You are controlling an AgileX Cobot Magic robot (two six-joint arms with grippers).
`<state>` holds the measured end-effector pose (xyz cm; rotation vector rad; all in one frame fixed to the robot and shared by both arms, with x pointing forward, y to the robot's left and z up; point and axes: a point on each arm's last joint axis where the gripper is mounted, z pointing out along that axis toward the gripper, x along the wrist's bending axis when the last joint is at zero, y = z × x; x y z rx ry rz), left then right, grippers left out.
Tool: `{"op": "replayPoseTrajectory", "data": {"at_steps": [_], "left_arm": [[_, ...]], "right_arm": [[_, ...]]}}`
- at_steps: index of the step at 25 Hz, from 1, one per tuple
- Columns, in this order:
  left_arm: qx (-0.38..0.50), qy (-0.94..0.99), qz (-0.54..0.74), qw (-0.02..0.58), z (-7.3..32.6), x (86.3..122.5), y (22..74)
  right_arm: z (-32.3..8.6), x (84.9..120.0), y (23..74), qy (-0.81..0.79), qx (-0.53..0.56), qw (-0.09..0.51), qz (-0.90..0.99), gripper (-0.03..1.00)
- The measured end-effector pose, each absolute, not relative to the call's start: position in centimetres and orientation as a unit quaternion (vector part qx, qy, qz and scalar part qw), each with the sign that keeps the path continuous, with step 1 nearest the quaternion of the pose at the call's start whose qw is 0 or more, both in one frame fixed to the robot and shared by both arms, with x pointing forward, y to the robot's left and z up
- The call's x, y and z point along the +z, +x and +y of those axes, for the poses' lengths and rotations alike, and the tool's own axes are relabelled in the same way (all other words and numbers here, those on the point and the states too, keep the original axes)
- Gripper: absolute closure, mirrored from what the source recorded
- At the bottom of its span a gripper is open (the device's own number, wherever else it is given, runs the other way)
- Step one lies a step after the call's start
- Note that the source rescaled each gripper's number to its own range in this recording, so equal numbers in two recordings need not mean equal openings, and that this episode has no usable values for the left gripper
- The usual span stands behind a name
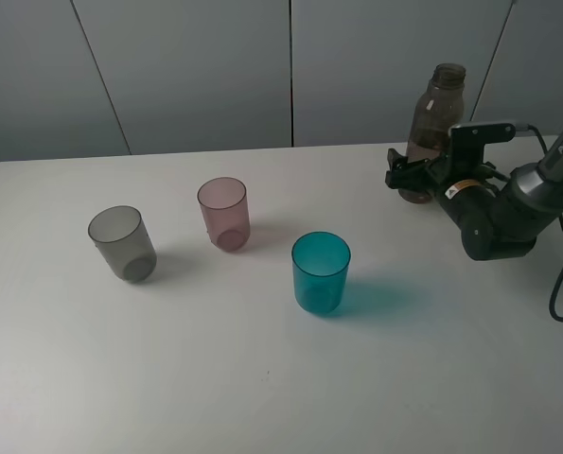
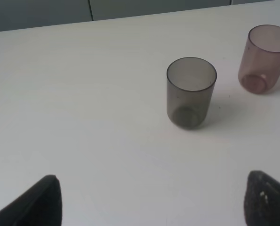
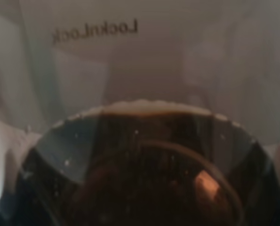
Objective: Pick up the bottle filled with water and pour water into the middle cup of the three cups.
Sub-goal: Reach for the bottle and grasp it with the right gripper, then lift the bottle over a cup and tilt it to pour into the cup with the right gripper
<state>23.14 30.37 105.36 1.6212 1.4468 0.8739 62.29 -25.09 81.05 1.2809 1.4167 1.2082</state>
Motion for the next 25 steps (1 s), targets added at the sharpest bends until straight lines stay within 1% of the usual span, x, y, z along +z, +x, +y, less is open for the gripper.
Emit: {"op": "replayPoseTrajectory", "data": {"at_steps": [5,6,7,8,9,10,11,12,25], "left_arm": [[0.344,0.638,0.569,0.389,30.37,105.36,23.14],[0.344,0.638,0.569,0.389,30.37,105.36,23.14],[0.344,0.638,0.569,0.389,30.37,105.36,23.14],[0.344,0.638,0.569,0.389,30.37,105.36,23.14],[0.344,0.638,0.569,0.389,30.37,105.36,23.14],[0.344,0.638,0.569,0.389,30.37,105.36,23.14],[0.344,0.638,0.569,0.389,30.37,105.36,23.14],[0.344,0.638,0.569,0.389,30.37,105.36,23.14],[0.344,0.638,0.569,0.389,30.37,105.36,23.14]], "right_arm": [[-25.08,81.09,62.36,0.512,0.484,0.427,0.566,-0.03],[-25.08,81.09,62.36,0.513,0.485,0.427,0.566,0.03],[-25.05,81.13,62.43,0.512,0.487,0.426,0.565,0.14],[-25.05,81.14,62.44,0.514,0.488,0.425,0.563,0.32],[-25.03,81.17,62.48,0.514,0.49,0.424,0.562,0.52],[-25.03,81.19,62.51,0.516,0.492,0.422,0.56,0.84],[-25.01,81.23,62.55,0.515,0.493,0.422,0.559,0.97],[-25.0,81.25,62.57,0.516,0.494,0.422,0.558,0.95],[-24.8,81.26,62.59,0.508,0.498,0.418,0.565,0.95]]}}
